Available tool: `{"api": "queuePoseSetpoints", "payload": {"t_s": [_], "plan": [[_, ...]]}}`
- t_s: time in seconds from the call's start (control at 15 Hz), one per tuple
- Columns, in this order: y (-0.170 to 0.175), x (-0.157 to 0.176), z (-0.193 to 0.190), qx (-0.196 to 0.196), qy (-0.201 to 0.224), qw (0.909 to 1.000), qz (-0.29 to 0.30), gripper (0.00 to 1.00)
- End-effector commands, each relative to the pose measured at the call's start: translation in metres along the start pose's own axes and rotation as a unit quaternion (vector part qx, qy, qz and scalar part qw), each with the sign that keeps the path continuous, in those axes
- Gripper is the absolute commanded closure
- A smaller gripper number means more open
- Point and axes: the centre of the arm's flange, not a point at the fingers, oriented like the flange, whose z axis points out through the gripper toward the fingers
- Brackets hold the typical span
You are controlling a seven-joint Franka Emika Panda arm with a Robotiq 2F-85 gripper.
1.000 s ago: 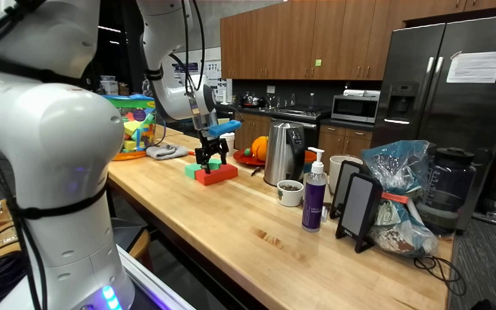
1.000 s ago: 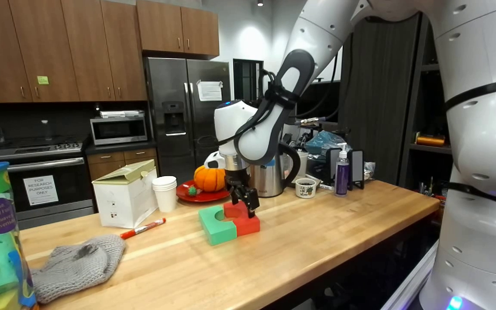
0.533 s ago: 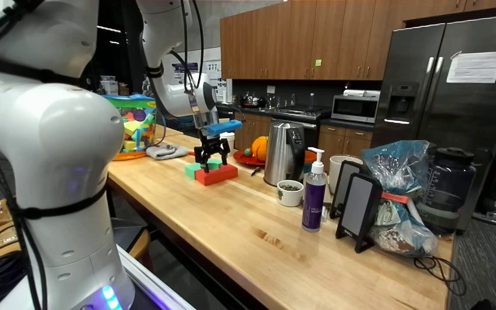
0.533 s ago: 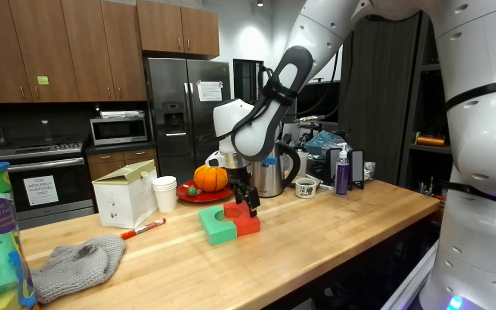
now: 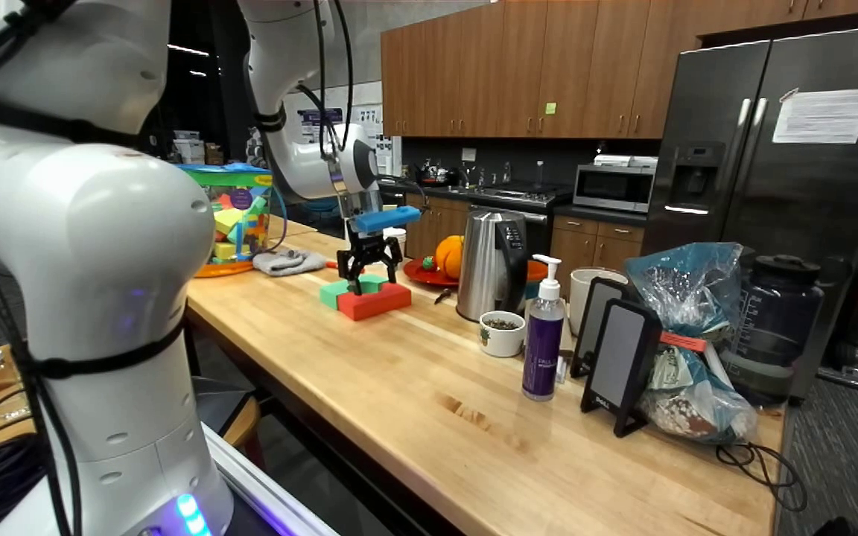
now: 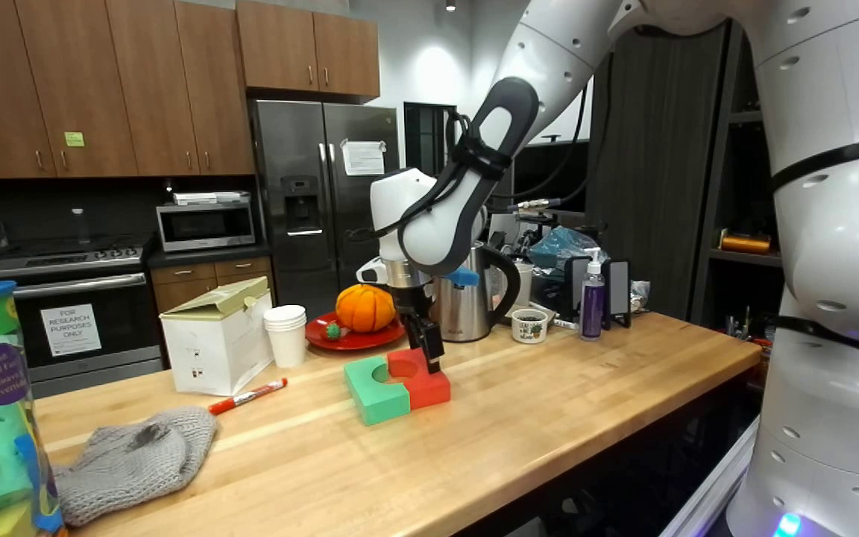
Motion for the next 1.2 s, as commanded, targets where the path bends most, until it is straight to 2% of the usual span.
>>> {"api": "queuePoseSetpoints", "payload": {"t_s": [0.0,0.27,1.13], "plan": [[0.006,-0.005,0.001,-0.002,0.0,0.9992,0.041,0.0],[0.01,-0.007,0.009,0.001,0.0,0.9983,0.058,0.0],[0.028,-0.009,0.033,0.02,0.01,0.9985,0.051,0.0]]}}
